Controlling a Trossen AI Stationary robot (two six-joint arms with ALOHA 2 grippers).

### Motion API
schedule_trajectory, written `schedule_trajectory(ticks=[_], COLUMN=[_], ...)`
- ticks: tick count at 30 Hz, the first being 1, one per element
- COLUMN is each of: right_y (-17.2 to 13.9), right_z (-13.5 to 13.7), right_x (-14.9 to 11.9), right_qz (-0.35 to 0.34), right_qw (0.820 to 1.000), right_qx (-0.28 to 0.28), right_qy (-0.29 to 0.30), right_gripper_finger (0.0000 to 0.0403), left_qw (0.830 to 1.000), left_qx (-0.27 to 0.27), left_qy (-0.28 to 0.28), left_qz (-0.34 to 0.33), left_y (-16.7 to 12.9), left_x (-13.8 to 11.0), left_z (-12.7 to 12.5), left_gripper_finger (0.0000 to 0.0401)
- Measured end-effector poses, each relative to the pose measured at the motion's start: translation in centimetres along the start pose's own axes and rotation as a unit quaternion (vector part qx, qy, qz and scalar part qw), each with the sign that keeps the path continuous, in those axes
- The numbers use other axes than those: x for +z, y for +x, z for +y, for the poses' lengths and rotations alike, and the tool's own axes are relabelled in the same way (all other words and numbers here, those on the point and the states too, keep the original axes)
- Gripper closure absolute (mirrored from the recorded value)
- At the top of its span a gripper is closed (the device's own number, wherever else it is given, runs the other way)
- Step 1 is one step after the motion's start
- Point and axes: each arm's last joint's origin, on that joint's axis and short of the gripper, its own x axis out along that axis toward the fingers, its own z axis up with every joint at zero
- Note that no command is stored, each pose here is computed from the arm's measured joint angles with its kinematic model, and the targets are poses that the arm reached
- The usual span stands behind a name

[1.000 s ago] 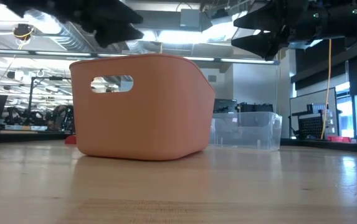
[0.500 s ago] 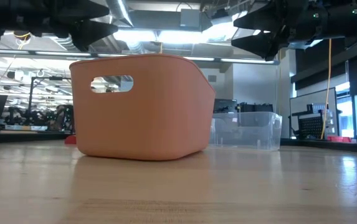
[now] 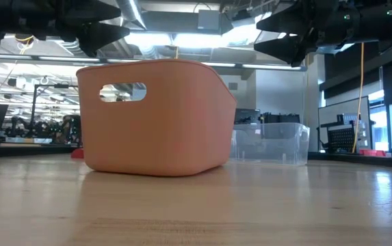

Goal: Sort & place blocks by color
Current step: Put the bottom right red block into the transparent bin

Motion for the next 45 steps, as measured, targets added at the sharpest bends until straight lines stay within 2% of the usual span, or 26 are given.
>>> schedule_trajectory(ticks=[22, 27, 29, 31, 36, 41, 45], right_y=[0.0, 0.0, 0.2, 0.5, -0.5, -3.3, -5.6], right_z=[0.0, 0.4, 0.7, 1.3, 3.6, 6.1, 8.3], right_x=[0.0, 0.0, 0.3, 0.5, 0.5, 0.0, -1.4], right_qz=[0.0, 0.012, 0.037, 0.091, 0.28, 0.419, 0.49], right_qw=[1.0, 0.997, 0.994, 0.989, 0.956, 0.897, 0.848], right_qx=[0.0, 0.061, 0.089, 0.096, 0.056, -0.011, -0.058], right_qy=[0.003, 0.039, 0.051, 0.061, 0.064, 0.143, 0.194], right_gripper_finger=[0.007, 0.007, 0.007, 0.007, 0.007, 0.007, 0.007], left_qw=[1.0, 1.0, 1.0, 1.0, 1.0, 1.0, 1.0], left_qx=[0.004, 0.005, 0.005, 0.005, 0.006, 0.006, 0.006], left_qy=[-0.001, -0.001, -0.001, 0.001, 0.008, 0.012, 0.009], left_qz=[0.004, 0.004, 0.004, 0.004, 0.004, 0.004, 0.002], left_y=[0.0, 0.0, 0.0, 0.0, 0.0, 0.0, 0.0], left_x=[-0.1, -0.1, -0.1, -0.1, -0.1, -0.1, 0.0], left_z=[0.0, 0.0, 0.0, 0.0, 0.0, 0.0, 0.0], left_gripper_finger=[0.015, 0.015, 0.015, 0.015, 0.015, 0.015, 0.015])
